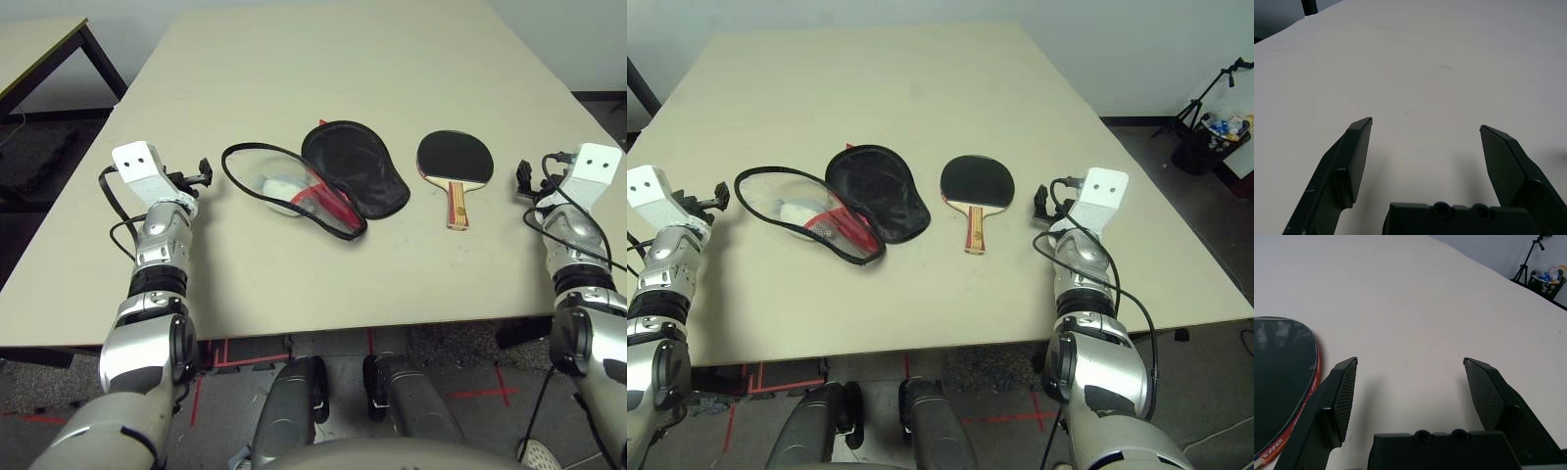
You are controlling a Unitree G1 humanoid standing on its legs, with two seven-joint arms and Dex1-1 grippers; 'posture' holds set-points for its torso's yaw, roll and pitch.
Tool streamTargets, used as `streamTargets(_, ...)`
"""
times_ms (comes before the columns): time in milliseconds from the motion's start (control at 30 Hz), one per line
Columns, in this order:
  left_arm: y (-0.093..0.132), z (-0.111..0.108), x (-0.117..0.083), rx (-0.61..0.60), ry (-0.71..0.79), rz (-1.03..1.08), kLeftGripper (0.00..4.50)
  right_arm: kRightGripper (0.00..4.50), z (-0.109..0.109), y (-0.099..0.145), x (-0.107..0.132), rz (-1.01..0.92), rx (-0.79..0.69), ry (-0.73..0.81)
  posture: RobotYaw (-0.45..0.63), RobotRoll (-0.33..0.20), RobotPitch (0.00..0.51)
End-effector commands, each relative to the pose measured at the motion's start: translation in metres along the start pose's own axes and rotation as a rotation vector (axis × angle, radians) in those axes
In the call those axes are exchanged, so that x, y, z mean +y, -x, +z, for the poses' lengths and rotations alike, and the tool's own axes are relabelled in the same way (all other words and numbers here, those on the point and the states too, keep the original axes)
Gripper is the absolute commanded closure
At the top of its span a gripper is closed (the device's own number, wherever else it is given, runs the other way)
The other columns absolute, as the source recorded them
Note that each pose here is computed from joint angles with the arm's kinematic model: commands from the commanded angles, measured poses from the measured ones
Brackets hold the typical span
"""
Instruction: Store the ping-pong paddle in its case and zip it.
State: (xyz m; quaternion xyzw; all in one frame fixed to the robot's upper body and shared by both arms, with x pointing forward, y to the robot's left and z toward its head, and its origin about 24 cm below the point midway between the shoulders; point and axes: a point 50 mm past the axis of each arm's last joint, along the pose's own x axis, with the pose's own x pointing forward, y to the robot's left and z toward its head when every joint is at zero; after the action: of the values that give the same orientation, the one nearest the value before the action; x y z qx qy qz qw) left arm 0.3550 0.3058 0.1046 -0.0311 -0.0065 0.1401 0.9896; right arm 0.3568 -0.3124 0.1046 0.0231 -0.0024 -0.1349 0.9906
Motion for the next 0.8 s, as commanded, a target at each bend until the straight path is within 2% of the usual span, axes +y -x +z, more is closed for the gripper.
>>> streamTargets(33, 0.002, -0.004, 0.001, 0.009, 0.007, 0.007, 0.00, 0.04, -0.004, 0.002, -0.007, -0.040, 0.022, -0.024, -0.05, 0.000, 0.152)
streamTargets(300, -0.003, 0.001, -0.008, 0.008, 0.007, -0.032, 0.00, 0.04, 0.009, 0.002, -0.018, -0.073, -0.009, 0.025, -0.08, 0.000, 0.168)
streamTargets(367, -0.004, 0.005, -0.006, 0.005, 0.001, -0.042, 0.00, 0.04, 0.011, 0.001, -0.020, -0.064, 0.029, 0.057, -0.10, 0.000, 0.176)
streamTargets(467, -0.009, 0.025, 0.001, -0.023, -0.017, -0.067, 0.00, 0.04, 0.021, 0.000, -0.015, 0.019, 0.077, 0.086, -0.11, 0.000, 0.182)
streamTargets(633, -0.016, 0.061, 0.010, -0.067, -0.072, -0.130, 0.00, 0.04, 0.043, 0.004, -0.006, 0.068, 0.093, 0.122, -0.10, 0.000, 0.158)
streamTargets(800, -0.024, 0.097, 0.010, -0.094, -0.109, -0.211, 0.00, 0.04, 0.063, 0.010, 0.016, 0.147, 0.114, 0.104, -0.10, 0.000, 0.139)
